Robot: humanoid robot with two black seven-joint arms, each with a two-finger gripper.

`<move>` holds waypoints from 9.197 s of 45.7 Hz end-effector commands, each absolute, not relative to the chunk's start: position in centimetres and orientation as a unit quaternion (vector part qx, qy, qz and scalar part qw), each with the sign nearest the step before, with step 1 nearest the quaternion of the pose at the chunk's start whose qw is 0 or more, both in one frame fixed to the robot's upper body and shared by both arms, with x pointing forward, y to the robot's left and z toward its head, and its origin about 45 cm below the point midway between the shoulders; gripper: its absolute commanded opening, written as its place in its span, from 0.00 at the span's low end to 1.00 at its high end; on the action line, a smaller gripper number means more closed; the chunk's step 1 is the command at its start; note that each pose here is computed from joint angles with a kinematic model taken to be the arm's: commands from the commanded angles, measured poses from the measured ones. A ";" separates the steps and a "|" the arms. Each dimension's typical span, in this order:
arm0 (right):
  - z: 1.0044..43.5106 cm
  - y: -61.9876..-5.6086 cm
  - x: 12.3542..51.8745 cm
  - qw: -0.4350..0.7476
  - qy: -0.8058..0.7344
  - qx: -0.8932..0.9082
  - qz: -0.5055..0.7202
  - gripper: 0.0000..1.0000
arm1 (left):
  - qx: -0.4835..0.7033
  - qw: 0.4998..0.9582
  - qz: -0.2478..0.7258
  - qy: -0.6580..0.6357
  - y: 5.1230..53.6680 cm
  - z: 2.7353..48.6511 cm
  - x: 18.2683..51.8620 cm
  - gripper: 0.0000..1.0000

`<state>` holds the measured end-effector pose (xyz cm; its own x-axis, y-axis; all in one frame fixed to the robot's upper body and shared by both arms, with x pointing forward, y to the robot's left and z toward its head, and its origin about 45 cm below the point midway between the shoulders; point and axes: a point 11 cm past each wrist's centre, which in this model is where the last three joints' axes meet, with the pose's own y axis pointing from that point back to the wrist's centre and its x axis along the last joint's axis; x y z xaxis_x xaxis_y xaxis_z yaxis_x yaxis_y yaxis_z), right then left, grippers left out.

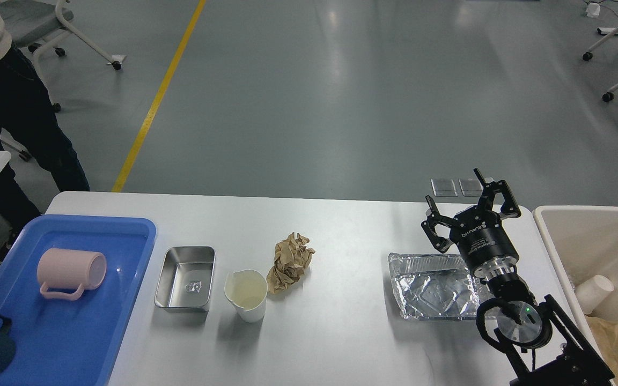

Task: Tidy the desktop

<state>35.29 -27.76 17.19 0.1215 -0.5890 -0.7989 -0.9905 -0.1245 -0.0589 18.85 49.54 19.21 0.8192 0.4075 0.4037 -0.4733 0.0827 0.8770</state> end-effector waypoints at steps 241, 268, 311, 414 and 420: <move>16.1 -27.1 34.5 0.269 0.583 -0.702 0.307 1.00 | 0.520 0.810 0.266 -0.058 30.7 7.0 32.5 0.00; 16.2 -26.7 34.7 0.270 0.582 -0.702 0.309 1.00 | 0.543 0.768 0.315 -0.128 40.9 20.7 33.4 0.00; 15.7 -25.7 34.5 0.259 0.577 -0.709 0.311 1.00 | 0.580 0.709 0.380 -0.128 50.1 27.1 33.5 0.00; 15.6 -25.4 34.4 0.253 0.577 -0.712 0.308 1.00 | 0.402 0.719 0.558 0.101 53.2 17.8 34.7 0.92; 15.6 -24.8 34.4 0.257 0.575 -0.712 0.312 1.00 | 0.403 0.733 0.542 0.086 52.5 19.2 34.5 0.92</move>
<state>34.40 -25.17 15.57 0.1432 -0.6622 -0.7355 -0.9786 -0.2056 -0.0054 34.72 53.08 18.07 0.3660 0.8793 0.3048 -0.7217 0.0614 0.6894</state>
